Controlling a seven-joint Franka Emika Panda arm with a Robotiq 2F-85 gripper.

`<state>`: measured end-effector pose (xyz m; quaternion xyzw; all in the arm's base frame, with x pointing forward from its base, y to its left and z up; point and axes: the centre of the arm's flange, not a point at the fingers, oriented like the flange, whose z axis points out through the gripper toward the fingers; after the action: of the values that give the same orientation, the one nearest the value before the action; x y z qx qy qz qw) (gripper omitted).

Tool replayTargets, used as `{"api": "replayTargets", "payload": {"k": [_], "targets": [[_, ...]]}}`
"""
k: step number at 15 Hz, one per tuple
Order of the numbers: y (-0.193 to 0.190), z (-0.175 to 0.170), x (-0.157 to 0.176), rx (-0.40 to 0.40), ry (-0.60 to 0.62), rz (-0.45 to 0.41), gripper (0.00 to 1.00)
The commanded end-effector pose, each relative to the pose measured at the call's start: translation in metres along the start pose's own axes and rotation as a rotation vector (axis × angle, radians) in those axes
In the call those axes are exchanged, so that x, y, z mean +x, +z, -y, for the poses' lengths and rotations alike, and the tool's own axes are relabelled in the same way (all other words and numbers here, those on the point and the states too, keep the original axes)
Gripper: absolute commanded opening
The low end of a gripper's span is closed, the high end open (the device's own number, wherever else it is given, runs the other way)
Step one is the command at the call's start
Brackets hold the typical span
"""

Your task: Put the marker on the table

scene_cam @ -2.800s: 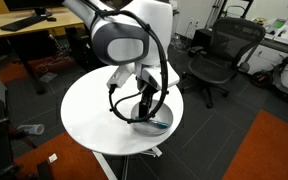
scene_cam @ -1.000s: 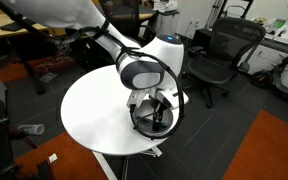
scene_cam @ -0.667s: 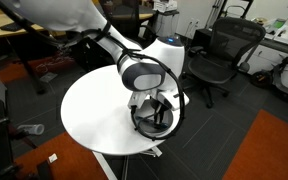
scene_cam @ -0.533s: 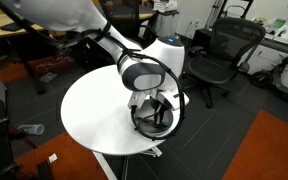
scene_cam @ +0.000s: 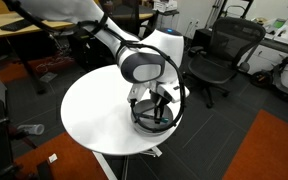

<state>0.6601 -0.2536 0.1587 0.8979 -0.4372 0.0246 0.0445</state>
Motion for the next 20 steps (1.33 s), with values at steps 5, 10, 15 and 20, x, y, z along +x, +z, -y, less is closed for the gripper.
{"api": "replayTargets", "payload": {"k": [5,10,15,20], "targets": [[-0.072,-0.001,-0.039,0.002,-0.014,-0.03,0.05],[-0.107,0.019,-0.057,0.047,-0.041,-0.052,0.05],[-0.119,0.056,-0.053,0.108,-0.086,-0.067,0.05],[-0.111,0.097,-0.036,0.129,-0.127,-0.085,0.05]]}}
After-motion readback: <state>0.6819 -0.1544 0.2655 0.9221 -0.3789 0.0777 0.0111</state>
